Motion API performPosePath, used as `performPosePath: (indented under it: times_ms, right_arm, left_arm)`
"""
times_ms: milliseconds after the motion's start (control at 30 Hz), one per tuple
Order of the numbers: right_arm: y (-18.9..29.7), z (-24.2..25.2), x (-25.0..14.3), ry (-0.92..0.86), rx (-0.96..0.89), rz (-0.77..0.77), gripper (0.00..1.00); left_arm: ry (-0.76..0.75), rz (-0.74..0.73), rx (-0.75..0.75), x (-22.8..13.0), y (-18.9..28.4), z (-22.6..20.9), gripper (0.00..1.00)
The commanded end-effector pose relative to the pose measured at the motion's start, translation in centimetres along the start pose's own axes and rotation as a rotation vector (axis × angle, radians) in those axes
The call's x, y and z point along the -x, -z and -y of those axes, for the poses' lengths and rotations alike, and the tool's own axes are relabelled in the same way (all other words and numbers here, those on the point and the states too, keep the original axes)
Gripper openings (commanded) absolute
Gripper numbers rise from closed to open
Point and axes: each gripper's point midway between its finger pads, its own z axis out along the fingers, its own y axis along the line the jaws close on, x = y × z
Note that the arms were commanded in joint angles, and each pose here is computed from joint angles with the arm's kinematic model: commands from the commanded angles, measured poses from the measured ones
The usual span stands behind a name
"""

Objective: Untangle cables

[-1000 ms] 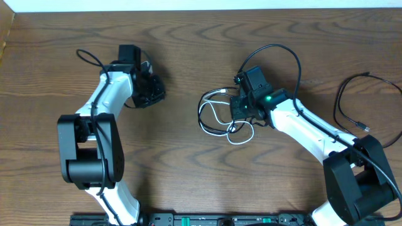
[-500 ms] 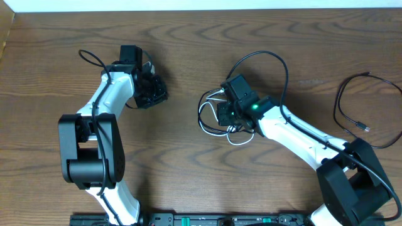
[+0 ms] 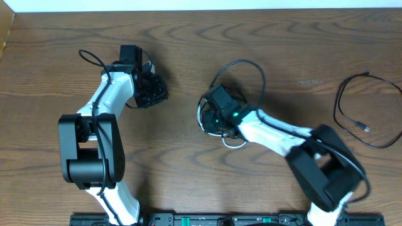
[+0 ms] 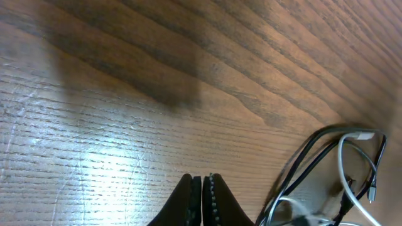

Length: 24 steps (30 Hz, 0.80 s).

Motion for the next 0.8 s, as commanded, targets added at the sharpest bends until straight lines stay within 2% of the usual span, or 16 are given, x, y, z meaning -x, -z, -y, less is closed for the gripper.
performPosePath:
  times_ms: [0,33,67,100,233,433,600,700,767]
  right_arm:
    - [-1.5,-1.3,-1.0,0.004,0.061,-0.044,0.25]
    - [-1.7,-1.7,-1.0,0.010,0.086,-0.047,0.18]
    - [-1.7,-2.2,-0.7,0.020,0.116,-0.042,0.06]
    - [-1.6,-2.8,-0.2,0.031,0.155,-0.030,0.01]
    - [-0.7,-5.3,2.2,0.058,0.273,0.035,0.01]
    - [1.5,-7.7,6.7,0.134,0.322,0.130,0.01]
    - [3.3,-9.3,9.6,0.190,0.319,0.193,0.01]
    - [3.5,-8.5,10.5,0.190,0.265,0.216,0.01]
    - [3.2,-7.2,10.3,0.181,0.211,0.204,0.08]
  left_arm:
    - [0.013,-0.013,0.001,-0.4,-0.3,-0.1,0.08]
    - [0.013,-0.013,0.000,-0.3,-0.2,-0.1,0.08]
    - [0.013,-0.012,0.000,-0.3,-0.2,-0.1,0.08]
    - [0.012,-0.010,-0.001,-0.3,-0.3,-0.1,0.08]
    - [0.008,0.002,0.007,0.0,-0.3,-0.2,0.08]
    - [0.007,0.018,0.033,0.3,-0.2,-0.6,0.08]
    - [0.006,0.020,0.032,0.3,-0.2,-0.6,0.08]
    - [0.006,0.020,0.032,0.3,-0.2,-0.6,0.08]
    - [0.006,0.020,0.031,0.3,-0.2,-0.6,0.09]
